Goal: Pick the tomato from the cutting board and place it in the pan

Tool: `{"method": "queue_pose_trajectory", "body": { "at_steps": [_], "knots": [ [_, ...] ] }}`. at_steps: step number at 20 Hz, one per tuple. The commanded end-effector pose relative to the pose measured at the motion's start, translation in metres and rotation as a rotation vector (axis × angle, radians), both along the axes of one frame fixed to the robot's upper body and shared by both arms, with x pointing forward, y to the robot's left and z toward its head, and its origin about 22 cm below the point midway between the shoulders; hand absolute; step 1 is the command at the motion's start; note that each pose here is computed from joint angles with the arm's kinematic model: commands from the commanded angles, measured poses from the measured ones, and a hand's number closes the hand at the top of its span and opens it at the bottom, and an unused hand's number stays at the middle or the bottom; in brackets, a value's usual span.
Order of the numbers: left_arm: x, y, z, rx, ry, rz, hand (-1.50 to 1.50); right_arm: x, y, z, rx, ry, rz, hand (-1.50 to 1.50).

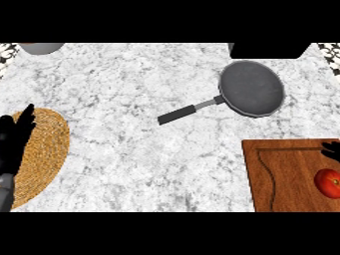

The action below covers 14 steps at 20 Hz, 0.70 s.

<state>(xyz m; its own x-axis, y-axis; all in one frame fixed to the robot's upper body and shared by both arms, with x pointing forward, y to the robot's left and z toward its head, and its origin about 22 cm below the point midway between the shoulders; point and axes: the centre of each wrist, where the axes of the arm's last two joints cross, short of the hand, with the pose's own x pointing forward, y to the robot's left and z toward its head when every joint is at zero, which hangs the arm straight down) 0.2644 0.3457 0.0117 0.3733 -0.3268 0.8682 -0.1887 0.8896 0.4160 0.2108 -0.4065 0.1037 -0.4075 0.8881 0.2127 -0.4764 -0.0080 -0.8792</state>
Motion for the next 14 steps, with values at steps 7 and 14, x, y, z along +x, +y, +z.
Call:
{"method": "queue_pose_trajectory", "body": {
  "at_steps": [7,14],
  "knots": [
    [0.007,0.002,0.009,0.007,-0.004,-0.005,0.00,0.004,-0.016,-0.040,-0.062,0.029,0.001,-1.50],
    [0.007,0.004,-0.008,0.004,-0.009,0.005,0.00,0.001,0.004,-0.044,-0.050,0.023,0.008,-1.50]
  ]
}}
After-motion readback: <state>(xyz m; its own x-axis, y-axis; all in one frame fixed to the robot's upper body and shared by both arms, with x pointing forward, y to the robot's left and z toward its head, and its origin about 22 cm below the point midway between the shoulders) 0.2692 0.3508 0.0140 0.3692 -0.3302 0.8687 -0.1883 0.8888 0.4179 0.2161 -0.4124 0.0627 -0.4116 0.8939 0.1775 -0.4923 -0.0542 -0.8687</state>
